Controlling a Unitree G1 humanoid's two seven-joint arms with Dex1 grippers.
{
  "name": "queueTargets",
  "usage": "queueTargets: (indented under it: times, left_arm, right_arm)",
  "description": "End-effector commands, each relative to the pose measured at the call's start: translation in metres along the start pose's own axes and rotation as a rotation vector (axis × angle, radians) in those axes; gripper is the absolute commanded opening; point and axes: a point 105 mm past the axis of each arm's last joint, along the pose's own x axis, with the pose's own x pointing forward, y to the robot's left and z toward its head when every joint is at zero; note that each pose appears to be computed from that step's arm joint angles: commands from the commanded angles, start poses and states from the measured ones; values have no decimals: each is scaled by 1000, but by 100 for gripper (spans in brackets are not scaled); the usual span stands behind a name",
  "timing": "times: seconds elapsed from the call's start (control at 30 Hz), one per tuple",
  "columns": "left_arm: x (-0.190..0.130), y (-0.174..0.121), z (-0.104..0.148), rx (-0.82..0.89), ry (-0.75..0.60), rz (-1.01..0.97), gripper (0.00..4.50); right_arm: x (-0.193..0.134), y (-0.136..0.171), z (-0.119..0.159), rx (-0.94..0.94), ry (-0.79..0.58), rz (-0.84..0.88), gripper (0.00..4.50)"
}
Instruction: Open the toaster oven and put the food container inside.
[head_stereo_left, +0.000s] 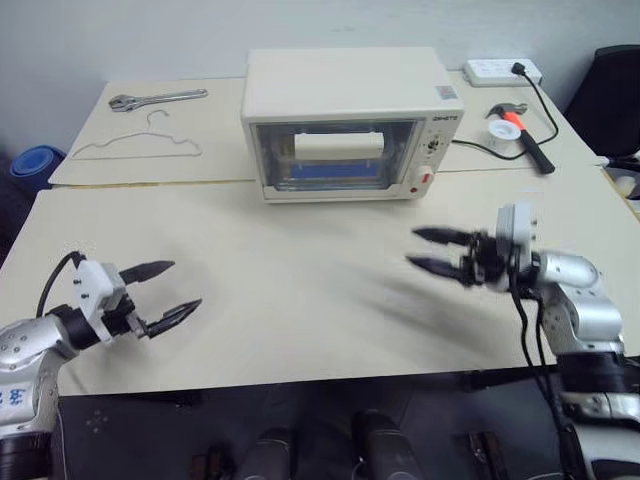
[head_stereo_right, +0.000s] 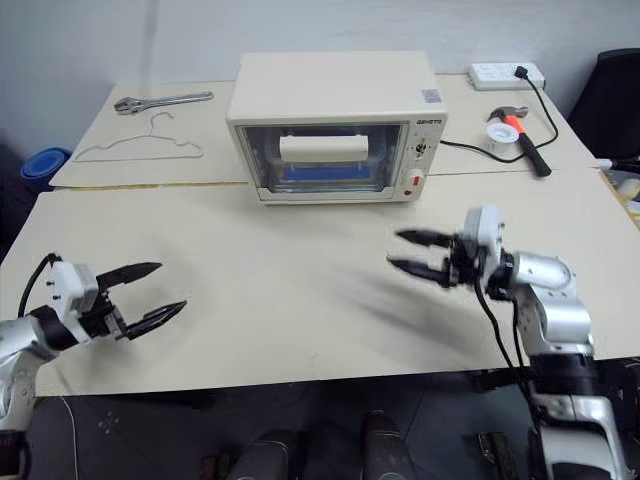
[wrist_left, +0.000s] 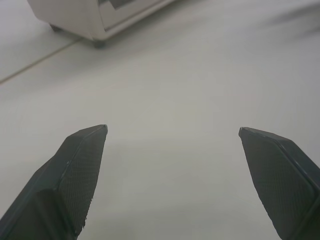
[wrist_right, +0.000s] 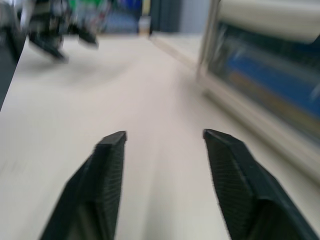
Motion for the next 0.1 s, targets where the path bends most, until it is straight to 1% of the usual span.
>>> queueTargets:
  times: [0.03,0.1]
  left_arm:
    - [-3,-3,12,73,-31,41,450]
    - [-2,-10,11,19,-48,27,450]
  right_arm:
    - [-14,11,-3,-81,16,23,389]
    - [-20,19,-12,-89,27,23,447]
